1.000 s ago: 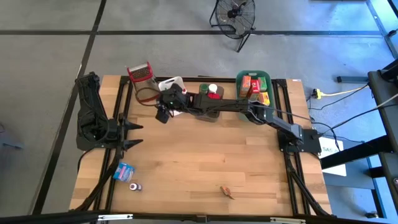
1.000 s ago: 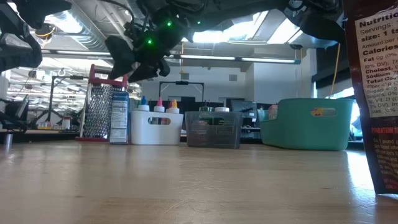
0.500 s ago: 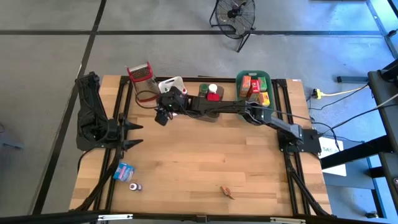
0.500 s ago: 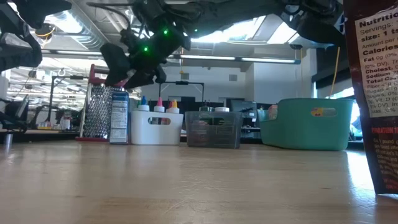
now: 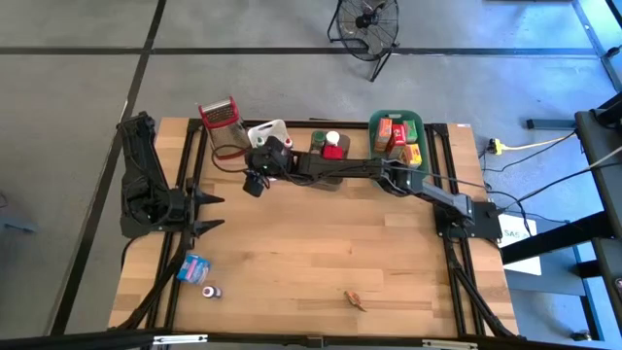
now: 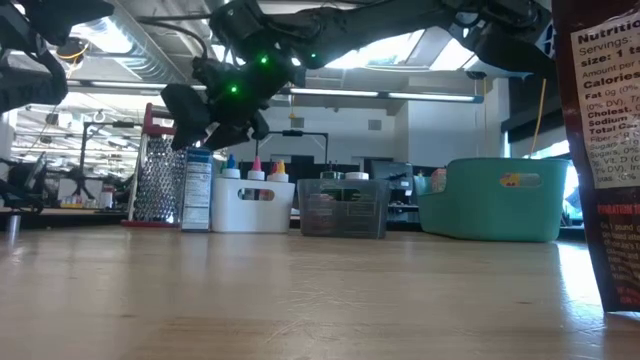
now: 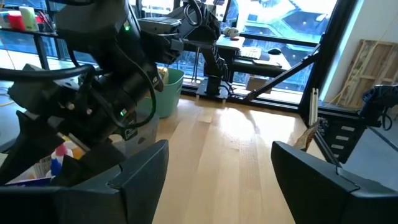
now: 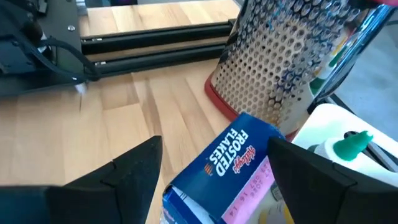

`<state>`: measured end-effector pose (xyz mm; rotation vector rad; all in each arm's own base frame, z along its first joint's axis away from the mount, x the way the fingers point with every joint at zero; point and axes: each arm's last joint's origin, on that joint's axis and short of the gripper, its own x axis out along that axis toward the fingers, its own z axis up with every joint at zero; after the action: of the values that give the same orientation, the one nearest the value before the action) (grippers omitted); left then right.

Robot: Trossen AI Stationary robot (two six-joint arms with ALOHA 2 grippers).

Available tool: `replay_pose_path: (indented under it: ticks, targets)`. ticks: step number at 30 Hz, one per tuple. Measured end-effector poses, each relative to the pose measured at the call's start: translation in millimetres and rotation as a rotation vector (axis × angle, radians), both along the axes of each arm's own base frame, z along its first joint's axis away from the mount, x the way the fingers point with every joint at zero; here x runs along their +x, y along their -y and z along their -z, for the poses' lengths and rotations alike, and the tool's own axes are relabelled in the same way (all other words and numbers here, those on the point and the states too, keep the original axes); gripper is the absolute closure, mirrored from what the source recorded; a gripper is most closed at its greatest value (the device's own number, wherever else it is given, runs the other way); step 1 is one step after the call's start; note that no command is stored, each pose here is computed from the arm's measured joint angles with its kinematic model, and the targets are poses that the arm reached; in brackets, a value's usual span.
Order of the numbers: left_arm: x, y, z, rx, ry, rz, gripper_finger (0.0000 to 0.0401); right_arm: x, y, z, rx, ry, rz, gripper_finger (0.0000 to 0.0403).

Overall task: Pick & Place Kitchen Items
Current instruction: Put the blue cereal box into the green bin

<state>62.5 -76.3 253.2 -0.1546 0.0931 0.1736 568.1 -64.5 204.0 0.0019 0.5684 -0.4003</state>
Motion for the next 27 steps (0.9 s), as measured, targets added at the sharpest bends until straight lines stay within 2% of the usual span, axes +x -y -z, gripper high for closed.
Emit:
replay_pose_path:
  ticks: [22,27]
  targets:
    - [0,1,0,-0.021,-0.01,0.027,0.0123,1,0,17,-0.012,-0.052,0.007,0.011]
    - [0,1,1,-0.018,-0.011,0.027,0.0123,0,0,18,-0.031,-0.084,-0.002,0.0134]
